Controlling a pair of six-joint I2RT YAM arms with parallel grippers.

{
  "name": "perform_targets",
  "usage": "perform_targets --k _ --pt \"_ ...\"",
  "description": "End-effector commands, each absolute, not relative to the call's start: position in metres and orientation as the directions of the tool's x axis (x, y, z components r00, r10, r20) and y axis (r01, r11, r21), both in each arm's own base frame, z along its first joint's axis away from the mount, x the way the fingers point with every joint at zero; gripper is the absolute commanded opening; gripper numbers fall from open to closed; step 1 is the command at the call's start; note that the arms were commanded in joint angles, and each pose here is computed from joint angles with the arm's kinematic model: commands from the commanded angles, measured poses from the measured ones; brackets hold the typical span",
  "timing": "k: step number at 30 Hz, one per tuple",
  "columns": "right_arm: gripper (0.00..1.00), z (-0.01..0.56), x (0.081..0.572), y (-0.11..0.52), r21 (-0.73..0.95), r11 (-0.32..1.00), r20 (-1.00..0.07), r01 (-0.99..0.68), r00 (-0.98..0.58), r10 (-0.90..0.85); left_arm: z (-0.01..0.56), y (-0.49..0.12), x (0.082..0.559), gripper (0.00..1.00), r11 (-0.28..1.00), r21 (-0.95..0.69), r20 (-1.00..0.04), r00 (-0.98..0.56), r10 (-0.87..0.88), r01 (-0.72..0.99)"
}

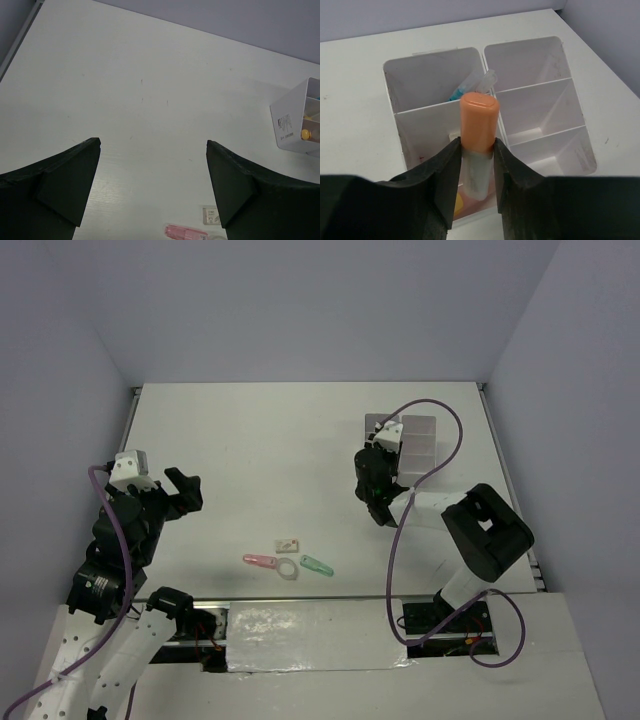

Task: Sort the stationery into containers
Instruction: Place the pen in the storage box.

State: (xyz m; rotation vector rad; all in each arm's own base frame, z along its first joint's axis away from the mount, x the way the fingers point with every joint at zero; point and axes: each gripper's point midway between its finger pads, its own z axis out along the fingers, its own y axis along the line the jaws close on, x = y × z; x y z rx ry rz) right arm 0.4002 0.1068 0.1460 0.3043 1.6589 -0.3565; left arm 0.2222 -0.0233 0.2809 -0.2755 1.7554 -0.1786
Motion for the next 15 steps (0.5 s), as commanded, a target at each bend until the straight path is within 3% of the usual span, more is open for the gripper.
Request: perform_targets --k 1,11,14,15 --pt "0.42 0.157 0.403 0.102 0.006 0.901 -0.998 0.434 -0.059 0.035 0.291 -0.025 0.224 0.99 0.961 -0.269 -0.95 -0.148 -0.276 -0.066" --pt "0.67 0.16 0.401 0.106 0.004 0.912 -0.998 0.41 -0.052 0.028 0.291 -0.024 0.224 0.99 0.961 -0.269 -0.95 -0.147 -0.276 -0.069" --pt "0.79 0.167 0.396 0.122 -0.028 0.937 -0.998 0.348 -0.062 -0.006 0.292 -0.024 0.224 0.99 0.961 -0.27 -0.95 -0.146 -0.277 -0.067" --pt "0.88 0.171 0.395 0.129 -0.033 0.945 -0.998 0.324 -0.06 -0.014 0.291 -0.024 0.224 0.99 0.961 -0.268 -0.95 -0.149 -0.276 -0.07"
